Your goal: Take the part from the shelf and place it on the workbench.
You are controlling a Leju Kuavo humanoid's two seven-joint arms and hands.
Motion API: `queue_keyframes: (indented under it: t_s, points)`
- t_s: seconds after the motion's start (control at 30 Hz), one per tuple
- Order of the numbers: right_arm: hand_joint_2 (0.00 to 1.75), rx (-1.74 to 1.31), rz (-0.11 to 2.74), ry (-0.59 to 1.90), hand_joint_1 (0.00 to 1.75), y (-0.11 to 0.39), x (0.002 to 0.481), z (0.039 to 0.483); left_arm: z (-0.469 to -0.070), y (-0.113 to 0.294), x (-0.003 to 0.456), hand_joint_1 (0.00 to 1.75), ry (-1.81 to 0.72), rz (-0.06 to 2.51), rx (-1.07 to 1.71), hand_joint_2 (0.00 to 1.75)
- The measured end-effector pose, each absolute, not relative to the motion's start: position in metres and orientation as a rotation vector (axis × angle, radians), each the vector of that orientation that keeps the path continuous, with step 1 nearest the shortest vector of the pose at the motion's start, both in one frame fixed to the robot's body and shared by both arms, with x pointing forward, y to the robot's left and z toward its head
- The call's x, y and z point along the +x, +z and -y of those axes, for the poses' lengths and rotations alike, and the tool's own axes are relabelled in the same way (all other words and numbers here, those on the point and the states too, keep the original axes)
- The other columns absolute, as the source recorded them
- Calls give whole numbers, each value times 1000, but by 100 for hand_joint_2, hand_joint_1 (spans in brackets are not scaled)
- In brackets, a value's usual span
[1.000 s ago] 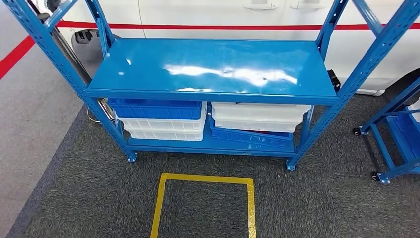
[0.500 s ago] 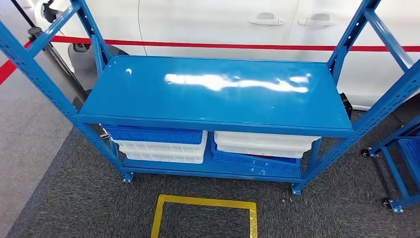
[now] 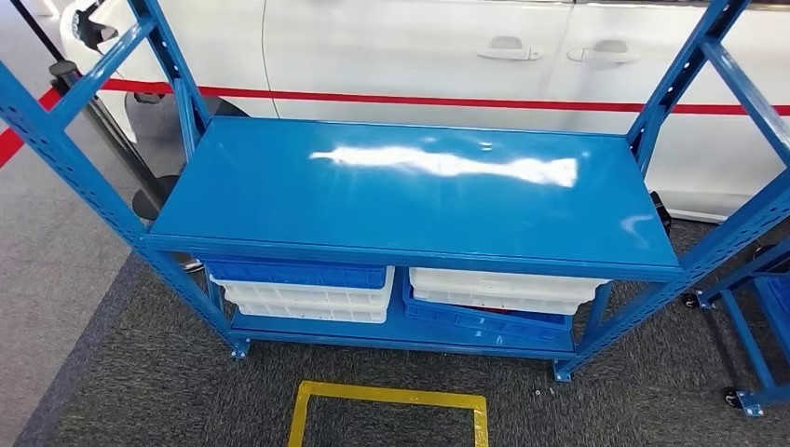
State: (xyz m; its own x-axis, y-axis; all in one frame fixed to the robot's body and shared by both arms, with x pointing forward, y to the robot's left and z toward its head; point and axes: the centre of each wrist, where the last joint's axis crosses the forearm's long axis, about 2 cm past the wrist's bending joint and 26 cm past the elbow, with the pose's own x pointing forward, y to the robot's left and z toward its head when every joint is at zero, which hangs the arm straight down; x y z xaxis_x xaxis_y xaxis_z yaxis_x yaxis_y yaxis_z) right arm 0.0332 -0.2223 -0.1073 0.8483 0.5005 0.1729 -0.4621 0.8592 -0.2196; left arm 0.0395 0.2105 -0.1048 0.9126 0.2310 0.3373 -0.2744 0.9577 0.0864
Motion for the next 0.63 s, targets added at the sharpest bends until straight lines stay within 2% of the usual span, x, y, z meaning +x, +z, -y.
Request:
queue_keyframes:
  t_s: [0.57,0.6,0.63]
  points:
    - [0,-168,219,510,0,-107,33,223,-210,-105,40,0,257,331,133,175]
    - [44,-167,217,509,0,-107,33,222,-210,-105,40,0,253,333,132,175]
    - [58,-167,216,509,0,-107,33,222,-210,-105,40,0,252,334,132,175]
